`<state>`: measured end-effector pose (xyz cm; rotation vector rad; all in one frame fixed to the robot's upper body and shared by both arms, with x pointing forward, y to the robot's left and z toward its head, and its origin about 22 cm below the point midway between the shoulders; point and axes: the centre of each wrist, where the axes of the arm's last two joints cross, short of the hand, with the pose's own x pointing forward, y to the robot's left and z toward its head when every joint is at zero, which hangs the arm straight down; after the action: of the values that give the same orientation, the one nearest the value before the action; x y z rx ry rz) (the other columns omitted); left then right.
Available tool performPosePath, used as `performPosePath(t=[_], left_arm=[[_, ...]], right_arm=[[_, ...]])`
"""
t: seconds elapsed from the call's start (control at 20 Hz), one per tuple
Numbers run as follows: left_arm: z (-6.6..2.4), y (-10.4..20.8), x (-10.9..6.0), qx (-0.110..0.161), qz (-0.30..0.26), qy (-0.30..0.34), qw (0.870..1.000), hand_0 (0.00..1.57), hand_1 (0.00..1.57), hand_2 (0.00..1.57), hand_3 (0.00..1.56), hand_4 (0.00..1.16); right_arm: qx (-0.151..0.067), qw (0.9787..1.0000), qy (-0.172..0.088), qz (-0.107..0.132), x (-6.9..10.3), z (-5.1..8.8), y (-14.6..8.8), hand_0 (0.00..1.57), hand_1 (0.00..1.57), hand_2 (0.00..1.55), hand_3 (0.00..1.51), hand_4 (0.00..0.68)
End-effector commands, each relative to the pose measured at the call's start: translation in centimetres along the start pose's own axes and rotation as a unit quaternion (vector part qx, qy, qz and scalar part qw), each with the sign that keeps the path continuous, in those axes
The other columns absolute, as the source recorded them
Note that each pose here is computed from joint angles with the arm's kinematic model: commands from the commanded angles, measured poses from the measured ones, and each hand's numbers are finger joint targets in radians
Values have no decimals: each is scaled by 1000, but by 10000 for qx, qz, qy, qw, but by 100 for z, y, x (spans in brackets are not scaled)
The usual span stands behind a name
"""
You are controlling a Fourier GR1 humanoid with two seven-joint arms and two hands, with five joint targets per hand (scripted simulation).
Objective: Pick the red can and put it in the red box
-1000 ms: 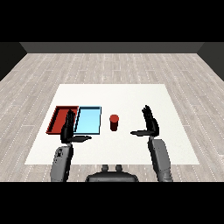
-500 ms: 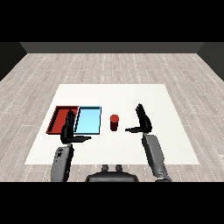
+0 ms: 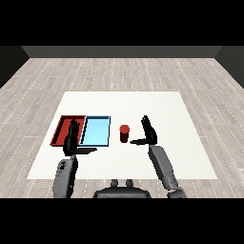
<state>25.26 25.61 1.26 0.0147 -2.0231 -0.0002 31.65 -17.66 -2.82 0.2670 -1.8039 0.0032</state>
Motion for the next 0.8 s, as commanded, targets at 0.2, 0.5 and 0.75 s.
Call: performPosePath(t=[0.2, 0.5, 0.75], left_arm=[[212, -32, -30, 35, 84, -63, 9999, 0, 0, 0, 0, 0], [93, 88, -106, -8, 319, 20, 9995, 0, 0, 0, 0, 0], [5, 70, 156, -7, 176, -127, 9998, 0, 0, 0, 0, 0]], right_arm=[[36, 9997, 129, -210, -236, -10, 328, 0, 0, 0, 0, 0], [56, 9997, 117, -196, -302, -70, 431, 0, 0, 0, 0, 0], [-48, 9996, 136, -241, -330, -108, 411, 0, 0, 0, 0, 0]])
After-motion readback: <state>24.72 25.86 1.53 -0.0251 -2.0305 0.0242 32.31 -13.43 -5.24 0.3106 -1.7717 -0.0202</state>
